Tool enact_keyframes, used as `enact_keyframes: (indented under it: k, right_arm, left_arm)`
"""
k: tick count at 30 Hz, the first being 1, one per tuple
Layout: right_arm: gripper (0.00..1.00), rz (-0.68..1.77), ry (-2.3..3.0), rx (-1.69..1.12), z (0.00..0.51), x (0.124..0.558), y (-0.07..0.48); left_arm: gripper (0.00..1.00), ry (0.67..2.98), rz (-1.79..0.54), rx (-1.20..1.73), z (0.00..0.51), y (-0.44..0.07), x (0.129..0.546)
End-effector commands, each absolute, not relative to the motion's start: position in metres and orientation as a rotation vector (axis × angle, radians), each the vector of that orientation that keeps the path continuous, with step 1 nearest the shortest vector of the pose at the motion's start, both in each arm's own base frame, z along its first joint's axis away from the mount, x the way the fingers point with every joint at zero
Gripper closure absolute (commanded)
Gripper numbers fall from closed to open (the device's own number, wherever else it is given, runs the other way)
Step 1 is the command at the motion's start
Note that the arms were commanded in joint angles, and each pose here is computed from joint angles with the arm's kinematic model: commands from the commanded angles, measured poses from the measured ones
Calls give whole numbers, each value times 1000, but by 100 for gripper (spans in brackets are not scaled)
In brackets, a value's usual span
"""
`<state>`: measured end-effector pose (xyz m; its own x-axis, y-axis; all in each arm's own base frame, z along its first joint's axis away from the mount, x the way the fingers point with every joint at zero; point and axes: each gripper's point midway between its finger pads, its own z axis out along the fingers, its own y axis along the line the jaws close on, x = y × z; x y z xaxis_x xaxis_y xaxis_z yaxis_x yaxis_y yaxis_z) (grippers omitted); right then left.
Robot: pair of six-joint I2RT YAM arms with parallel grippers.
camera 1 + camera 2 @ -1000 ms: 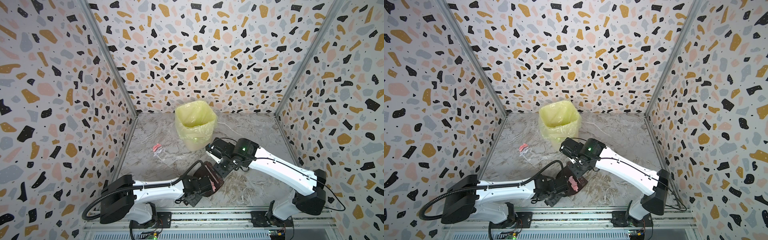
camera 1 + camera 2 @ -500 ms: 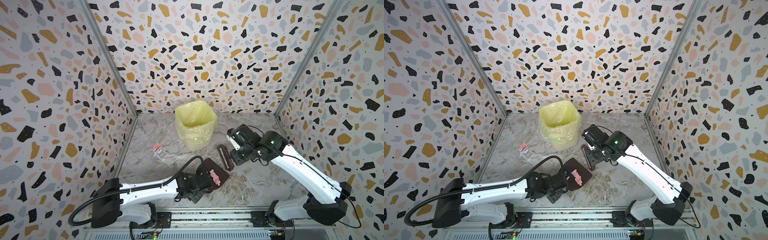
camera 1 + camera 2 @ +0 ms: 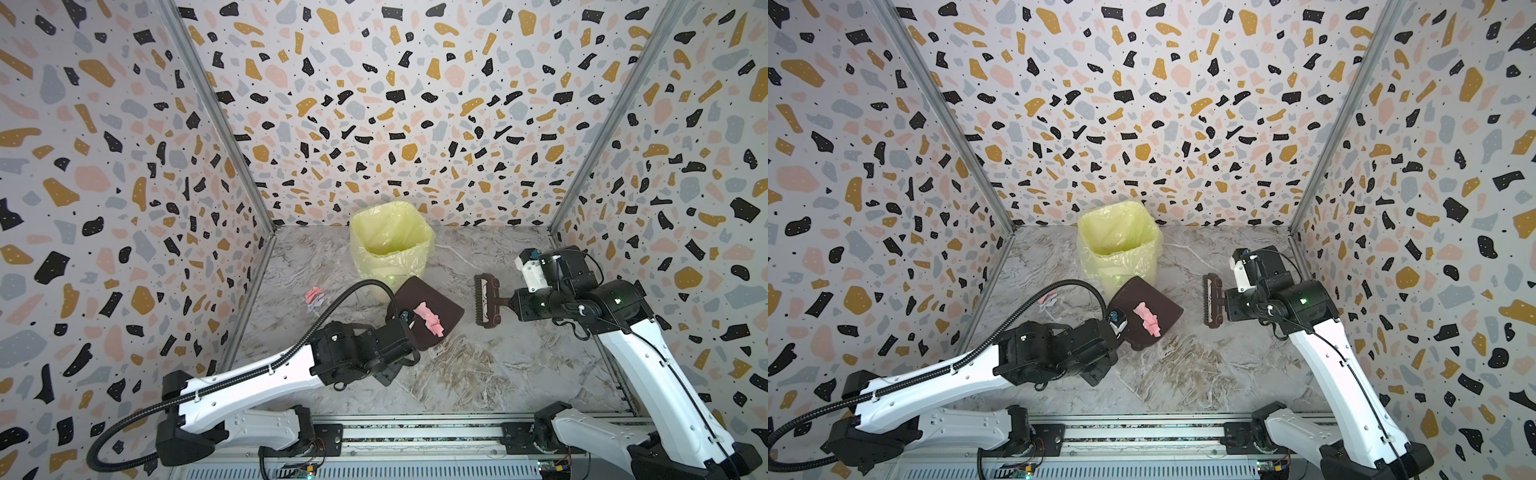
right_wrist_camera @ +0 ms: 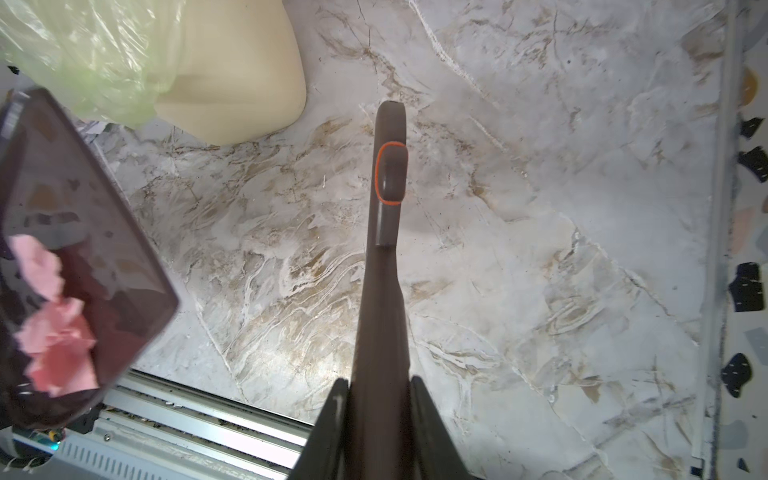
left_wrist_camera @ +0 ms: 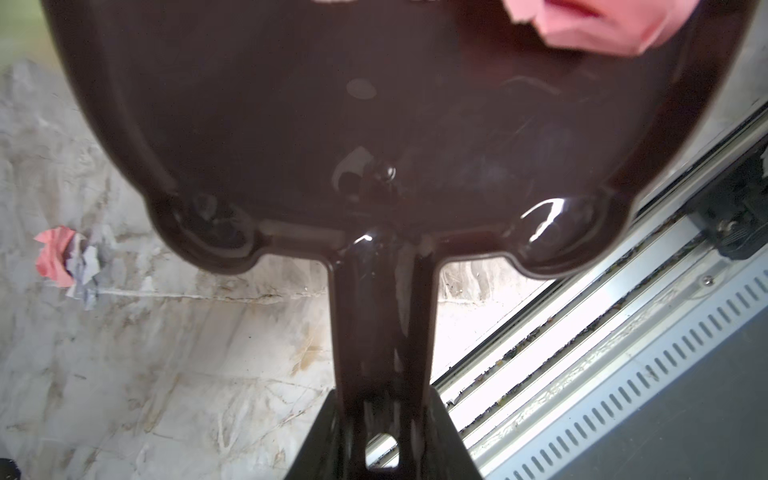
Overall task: Sweep away the paper scraps from the table
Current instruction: 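Lift the dustpan toward the yellow bin while the right gripper draws the brush back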
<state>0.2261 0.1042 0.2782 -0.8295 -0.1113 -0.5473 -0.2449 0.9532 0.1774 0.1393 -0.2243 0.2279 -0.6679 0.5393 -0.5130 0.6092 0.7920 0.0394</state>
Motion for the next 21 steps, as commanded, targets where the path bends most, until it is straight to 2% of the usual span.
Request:
enact_keyframes:
  k: [1, 12, 21]
  right_arm:
    - [100, 464, 2470, -277, 287, 228, 115]
    - [100, 505, 2468, -235, 279, 227, 103]
    - [100, 550, 2467, -227, 275, 228, 104]
  left_arm:
    - [100, 2462, -85, 799, 250, -201, 147]
    - [100, 2441, -2, 663, 284, -156, 186]
    - [100, 2400, 36, 420, 315, -104, 233]
